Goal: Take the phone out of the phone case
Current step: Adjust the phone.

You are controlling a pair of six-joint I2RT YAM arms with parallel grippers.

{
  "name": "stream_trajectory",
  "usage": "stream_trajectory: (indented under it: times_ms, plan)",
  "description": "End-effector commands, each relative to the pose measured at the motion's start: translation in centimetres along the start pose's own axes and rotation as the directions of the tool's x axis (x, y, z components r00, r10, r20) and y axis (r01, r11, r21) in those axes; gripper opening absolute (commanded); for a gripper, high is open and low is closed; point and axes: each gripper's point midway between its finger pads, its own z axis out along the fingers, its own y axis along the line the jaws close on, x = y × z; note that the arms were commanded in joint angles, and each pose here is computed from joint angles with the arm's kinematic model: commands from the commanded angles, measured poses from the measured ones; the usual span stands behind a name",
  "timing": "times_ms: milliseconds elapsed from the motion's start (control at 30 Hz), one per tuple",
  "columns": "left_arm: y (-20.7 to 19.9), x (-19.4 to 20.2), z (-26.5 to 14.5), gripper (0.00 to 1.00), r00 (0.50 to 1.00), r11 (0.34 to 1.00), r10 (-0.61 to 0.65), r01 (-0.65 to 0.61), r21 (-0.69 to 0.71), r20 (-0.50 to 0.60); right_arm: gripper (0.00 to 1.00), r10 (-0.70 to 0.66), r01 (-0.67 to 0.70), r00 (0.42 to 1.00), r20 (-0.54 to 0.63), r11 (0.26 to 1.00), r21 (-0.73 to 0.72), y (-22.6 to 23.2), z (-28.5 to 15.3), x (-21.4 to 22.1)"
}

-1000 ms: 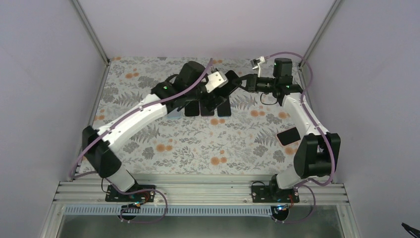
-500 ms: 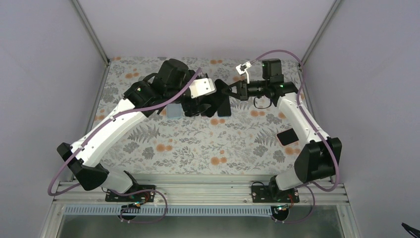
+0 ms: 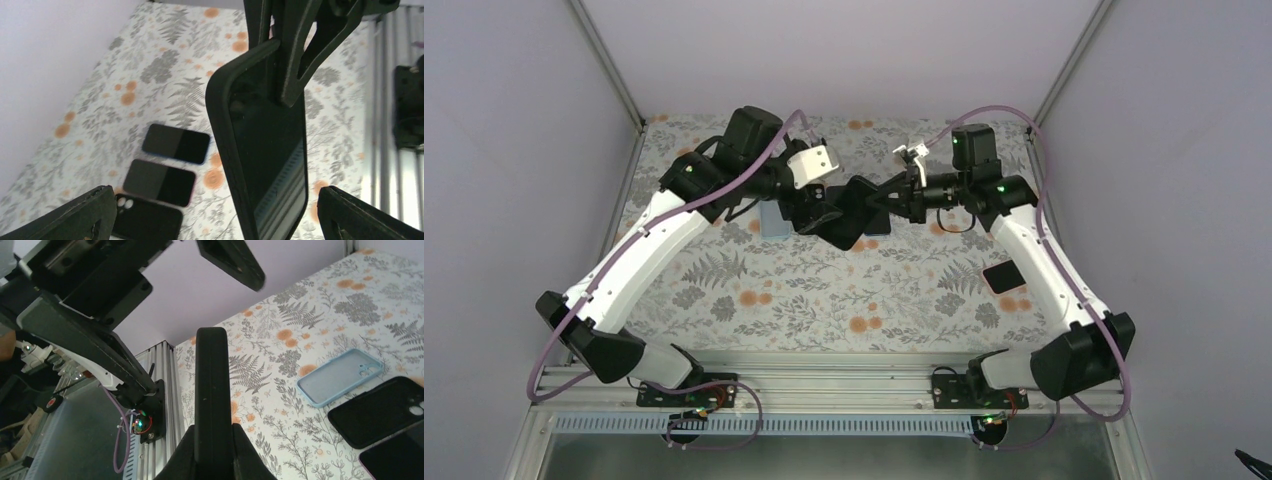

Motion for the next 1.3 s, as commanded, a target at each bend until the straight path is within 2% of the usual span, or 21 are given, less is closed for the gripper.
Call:
stream_trajectory:
  times_ms: [0, 233, 667, 800, 967, 1067, 1167, 1267]
  plan:
    - [-2.1, -1.7, -0.6, 1.0, 0.996, 0.987, -0.046, 0.033, 0.155, 0.077, 0.04, -0.151, 0.154, 0.988, 0.044, 0.985, -0.075, 3.8, -0.5, -1.5]
    - [-2.2, -1.1, 0.2, 1.0, 0.995, 0.981, -0.065, 0.05, 0.187, 0.079, 0.04, -0.205, 0.212, 0.977, 0.064, 0.969, -0.124, 6.5, -0.8, -2.6]
    - [-2.9, 3.3, 0.0, 1.0, 0.996, 0.964, -0.072, 0.056, 0.261, 0.051, 0.04, -0.275, 0.295, 0.954, 0.119, 0.932, -0.211, 10.3, -2.0, -4.2]
    - [-5.0, 5.9, -0.5, 1.0, 0.999, 0.952, 0.01, -0.019, 0.307, 0.032, 0.04, -0.307, 0.325, 0.944, 0.123, 0.929, -0.176, 10.4, -2.3, -4.7]
    - [-4.8, 2.9, -2.7, 1.0, 0.989, 0.966, 0.014, -0.052, 0.254, 0.148, 0.04, -0.304, 0.314, 0.948, 0.092, 0.942, -0.12, 8.7, -1.7, -4.1]
    - [-5.2, 1.4, -3.1, 0.99, 0.982, 0.951, -0.034, -0.025, 0.307, 0.186, 0.04, -0.303, 0.31, 0.95, 0.077, 0.943, -0.118, 8.1, -1.2, -3.6]
    - [-5.7, 0.5, -3.4, 0.93, 0.975, 0.934, -0.063, -0.018, 0.356, 0.215, 0.04, -0.311, 0.317, 0.948, 0.06, 0.939, -0.136, 8.1, -0.8, -3.1]
    - [-6.0, 0.1, -3.3, 0.82, 0.97, 0.919, -0.093, -0.004, 0.395, 0.225, 0.04, -0.337, 0.339, 0.941, 0.04, 0.931, -0.137, 8.4, -0.3, -2.5]
